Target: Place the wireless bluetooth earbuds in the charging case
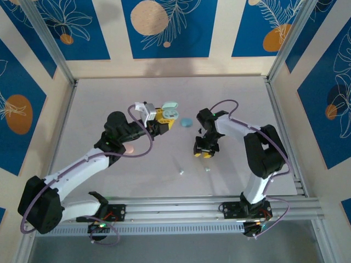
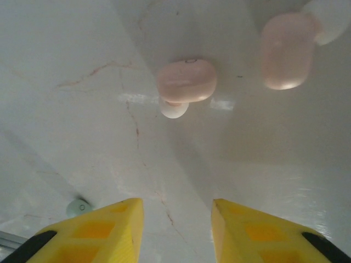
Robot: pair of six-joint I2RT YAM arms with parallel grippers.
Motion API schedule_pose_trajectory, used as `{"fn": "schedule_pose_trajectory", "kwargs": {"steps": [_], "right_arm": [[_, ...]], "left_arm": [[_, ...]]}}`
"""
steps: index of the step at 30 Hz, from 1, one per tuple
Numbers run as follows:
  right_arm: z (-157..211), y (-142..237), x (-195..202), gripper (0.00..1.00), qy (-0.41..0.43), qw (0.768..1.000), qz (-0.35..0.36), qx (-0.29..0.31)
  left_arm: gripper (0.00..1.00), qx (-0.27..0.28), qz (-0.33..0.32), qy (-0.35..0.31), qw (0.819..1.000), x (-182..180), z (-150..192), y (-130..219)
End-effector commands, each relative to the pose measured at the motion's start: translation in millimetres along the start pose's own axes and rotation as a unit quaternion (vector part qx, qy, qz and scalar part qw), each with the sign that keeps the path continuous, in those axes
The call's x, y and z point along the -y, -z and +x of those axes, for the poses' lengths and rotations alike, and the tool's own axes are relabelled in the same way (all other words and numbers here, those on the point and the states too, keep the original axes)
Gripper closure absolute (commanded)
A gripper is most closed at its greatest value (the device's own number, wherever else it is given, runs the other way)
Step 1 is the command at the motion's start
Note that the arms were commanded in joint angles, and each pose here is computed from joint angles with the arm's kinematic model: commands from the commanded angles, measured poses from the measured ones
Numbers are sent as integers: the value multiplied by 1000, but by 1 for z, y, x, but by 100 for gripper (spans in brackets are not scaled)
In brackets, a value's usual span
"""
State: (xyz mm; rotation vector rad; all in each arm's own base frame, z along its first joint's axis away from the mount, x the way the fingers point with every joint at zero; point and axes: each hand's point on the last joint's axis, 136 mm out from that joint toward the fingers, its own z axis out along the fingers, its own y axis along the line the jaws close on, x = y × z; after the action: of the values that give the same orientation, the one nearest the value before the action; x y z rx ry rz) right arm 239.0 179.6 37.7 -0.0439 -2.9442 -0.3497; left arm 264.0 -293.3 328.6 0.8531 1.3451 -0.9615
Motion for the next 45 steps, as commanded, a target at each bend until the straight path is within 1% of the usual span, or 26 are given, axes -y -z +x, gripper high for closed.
{"fn": "schedule_pose_trajectory", "kwargs": {"steps": [1, 5, 18, 27, 32, 45], "right_arm": [[8, -1, 8, 61, -8, 999, 41, -14], [12, -3, 16, 59, -15, 998, 67, -5], [33, -16, 24, 62, -17, 995, 79, -51], [45, -23, 19, 64, -16, 994, 66, -80], [50, -27, 25, 64, -24, 992, 83, -96], [51, -22, 34, 63, -34, 992, 101, -66]], "left_arm": [[72, 13, 6, -18, 1000, 7, -9, 4], [72, 11, 8, -19, 1000, 8, -8, 4], [72, 10, 10, -22, 1000, 10, -7, 6], [72, 6, 10, -21, 1000, 10, -7, 6], [72, 7, 11, -19, 1000, 10, -7, 6], [72, 4, 18, -21, 1000, 12, -4, 6]]}}
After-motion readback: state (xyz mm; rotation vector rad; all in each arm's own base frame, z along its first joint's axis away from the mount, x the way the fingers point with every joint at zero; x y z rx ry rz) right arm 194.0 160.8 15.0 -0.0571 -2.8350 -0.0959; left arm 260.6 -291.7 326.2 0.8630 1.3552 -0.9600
